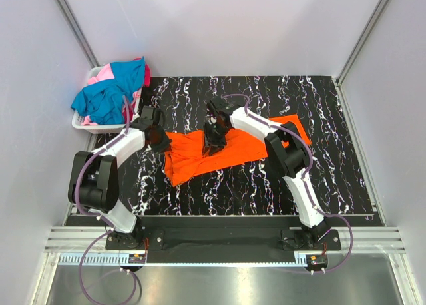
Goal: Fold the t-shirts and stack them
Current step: Fold the tshirt
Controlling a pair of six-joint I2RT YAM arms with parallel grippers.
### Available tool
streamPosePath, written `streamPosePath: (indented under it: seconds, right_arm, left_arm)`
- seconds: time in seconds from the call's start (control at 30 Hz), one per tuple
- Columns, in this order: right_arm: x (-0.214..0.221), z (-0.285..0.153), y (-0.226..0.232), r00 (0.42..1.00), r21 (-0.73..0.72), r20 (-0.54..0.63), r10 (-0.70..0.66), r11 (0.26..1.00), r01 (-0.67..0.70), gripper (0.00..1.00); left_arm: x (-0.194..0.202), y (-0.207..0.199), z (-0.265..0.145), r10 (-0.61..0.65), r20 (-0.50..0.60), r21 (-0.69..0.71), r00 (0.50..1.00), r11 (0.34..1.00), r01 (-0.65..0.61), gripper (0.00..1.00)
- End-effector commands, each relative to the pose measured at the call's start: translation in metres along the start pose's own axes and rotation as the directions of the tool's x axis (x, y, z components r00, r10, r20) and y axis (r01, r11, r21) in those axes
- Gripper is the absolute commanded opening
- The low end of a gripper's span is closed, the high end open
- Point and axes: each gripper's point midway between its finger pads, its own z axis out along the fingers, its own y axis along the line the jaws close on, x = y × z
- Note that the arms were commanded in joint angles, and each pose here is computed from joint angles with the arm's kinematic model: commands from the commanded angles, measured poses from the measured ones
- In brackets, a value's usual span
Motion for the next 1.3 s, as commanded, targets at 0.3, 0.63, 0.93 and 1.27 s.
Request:
streamPosePath:
  seconds: [0.3,0.63,0.93,1.27]
  right_arm:
    - [0.0,-0.017,0.023,0.999,-0.067,0.006,-0.037,0.997,0.037,0.0]
    - [-0.021,-0.044,0.035,0.99,-0.044,0.122,-0.077,0.996,0.083,0.0]
    - [-0.038,-0.054,0.041,0.977,-0.029,0.185,-0.106,0.993,0.113,0.0]
    - [-0.062,-0.049,0.037,0.969,-0.008,0.217,-0.116,0.993,0.121,0.0]
  left_arm:
    - [-0.015,-0.009,-0.009,-0.007,0.047,0.025,0.999,1.0,0.006,0.0]
    - [-0.021,-0.013,-0.015,-0.014,0.072,0.037,0.997,0.999,0.011,0.0]
    - [-0.024,-0.015,-0.016,-0.023,0.074,0.038,0.997,0.999,0.02,0.0]
    - [-0.044,-0.013,-0.012,-0.056,0.146,-0.014,0.988,0.998,0.059,0.0]
